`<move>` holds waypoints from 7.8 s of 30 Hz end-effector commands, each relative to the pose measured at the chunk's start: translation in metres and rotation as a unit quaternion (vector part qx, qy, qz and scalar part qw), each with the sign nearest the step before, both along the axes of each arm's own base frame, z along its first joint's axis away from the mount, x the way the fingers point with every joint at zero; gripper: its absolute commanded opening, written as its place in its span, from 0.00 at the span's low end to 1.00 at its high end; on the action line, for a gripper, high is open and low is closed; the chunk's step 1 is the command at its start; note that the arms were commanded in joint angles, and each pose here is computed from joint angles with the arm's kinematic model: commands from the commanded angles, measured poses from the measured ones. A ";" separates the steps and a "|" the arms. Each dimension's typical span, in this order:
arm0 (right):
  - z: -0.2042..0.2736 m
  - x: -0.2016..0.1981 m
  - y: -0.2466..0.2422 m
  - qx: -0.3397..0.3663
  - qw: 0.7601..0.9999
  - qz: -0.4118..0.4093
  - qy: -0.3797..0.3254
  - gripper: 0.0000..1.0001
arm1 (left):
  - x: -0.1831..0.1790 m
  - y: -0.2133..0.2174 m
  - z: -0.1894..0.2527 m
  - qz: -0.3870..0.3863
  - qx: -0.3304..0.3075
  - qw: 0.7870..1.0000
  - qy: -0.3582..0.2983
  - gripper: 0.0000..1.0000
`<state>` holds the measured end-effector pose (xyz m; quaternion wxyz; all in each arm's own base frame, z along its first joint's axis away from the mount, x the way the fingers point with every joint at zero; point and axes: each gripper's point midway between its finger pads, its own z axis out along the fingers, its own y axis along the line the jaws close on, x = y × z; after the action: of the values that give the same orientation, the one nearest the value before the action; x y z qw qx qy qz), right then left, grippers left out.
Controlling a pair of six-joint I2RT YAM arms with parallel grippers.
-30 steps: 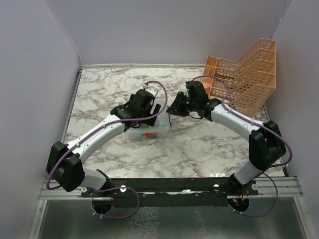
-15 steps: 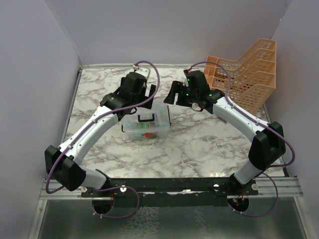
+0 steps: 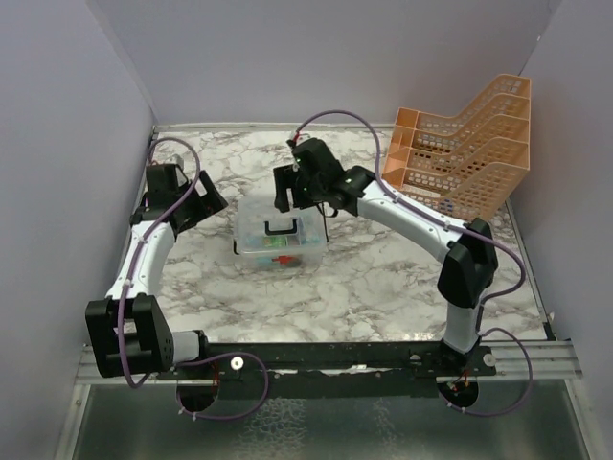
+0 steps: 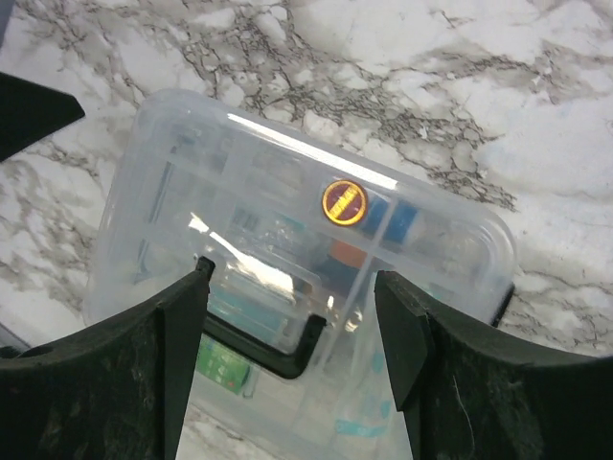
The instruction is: Organize the medicine kit
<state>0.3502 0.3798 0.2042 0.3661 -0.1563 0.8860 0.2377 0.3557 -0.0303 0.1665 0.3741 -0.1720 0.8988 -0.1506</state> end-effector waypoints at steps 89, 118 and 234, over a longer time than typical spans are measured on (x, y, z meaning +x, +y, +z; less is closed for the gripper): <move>-0.090 -0.022 0.058 -0.186 0.979 0.081 -0.038 0.67 | -0.035 -0.050 -0.005 0.091 -0.396 0.913 0.026 0.93; -0.089 -0.031 0.056 -0.154 0.986 0.062 -0.019 0.64 | -0.049 -0.063 -0.040 0.169 -0.444 0.878 0.055 0.99; -0.118 -0.030 0.058 -0.127 0.987 0.073 0.060 0.50 | -0.091 -0.058 -0.076 0.026 -0.062 0.988 0.138 0.39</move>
<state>0.3463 0.4612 0.1615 0.3694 -0.2227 0.8757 0.2170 0.2984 -0.1075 0.1339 0.3097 -0.2415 0.8851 -0.2497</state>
